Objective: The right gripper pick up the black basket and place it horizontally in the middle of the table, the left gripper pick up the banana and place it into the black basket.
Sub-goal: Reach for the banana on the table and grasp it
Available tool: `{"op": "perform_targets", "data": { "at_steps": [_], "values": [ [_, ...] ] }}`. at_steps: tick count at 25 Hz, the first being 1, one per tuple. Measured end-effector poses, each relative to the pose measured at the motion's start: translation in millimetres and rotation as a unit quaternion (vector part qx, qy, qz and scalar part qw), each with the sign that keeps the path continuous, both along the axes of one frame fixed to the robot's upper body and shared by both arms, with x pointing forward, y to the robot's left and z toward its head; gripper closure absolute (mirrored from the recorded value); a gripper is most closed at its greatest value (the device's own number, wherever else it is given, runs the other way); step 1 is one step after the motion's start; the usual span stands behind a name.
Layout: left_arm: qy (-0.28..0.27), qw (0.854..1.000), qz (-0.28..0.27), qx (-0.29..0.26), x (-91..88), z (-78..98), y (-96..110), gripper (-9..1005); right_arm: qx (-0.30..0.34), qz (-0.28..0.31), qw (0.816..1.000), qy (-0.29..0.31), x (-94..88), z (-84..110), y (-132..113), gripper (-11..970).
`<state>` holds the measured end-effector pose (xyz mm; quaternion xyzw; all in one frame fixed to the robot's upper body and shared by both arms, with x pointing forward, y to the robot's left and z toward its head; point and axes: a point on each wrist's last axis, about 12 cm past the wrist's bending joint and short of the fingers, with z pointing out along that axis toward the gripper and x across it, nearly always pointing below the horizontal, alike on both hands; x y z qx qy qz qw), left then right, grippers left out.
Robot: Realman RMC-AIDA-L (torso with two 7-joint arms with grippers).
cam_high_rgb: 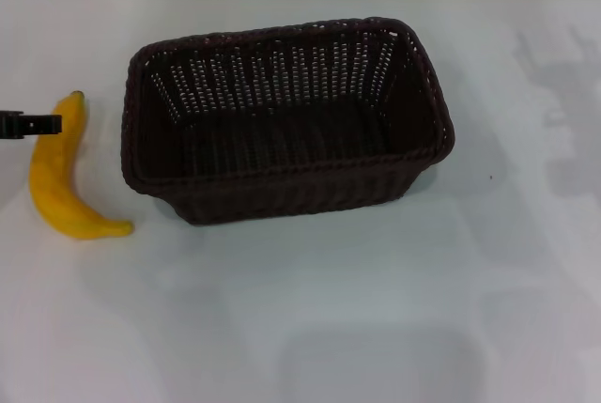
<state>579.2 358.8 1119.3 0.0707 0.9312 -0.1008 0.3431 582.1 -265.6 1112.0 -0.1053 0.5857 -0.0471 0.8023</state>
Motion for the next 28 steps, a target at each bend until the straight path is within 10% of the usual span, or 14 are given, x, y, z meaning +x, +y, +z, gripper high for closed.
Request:
{"op": "perform_targets", "data": {
  "at_steps": [28],
  "values": [
    [0.005, 1.0, -0.009, -0.024, 4.0, -33.2, -12.7, 169, 0.001, 0.005, 1.0, 0.004, -1.5, -0.8, 2.4, 193]
  ]
}}
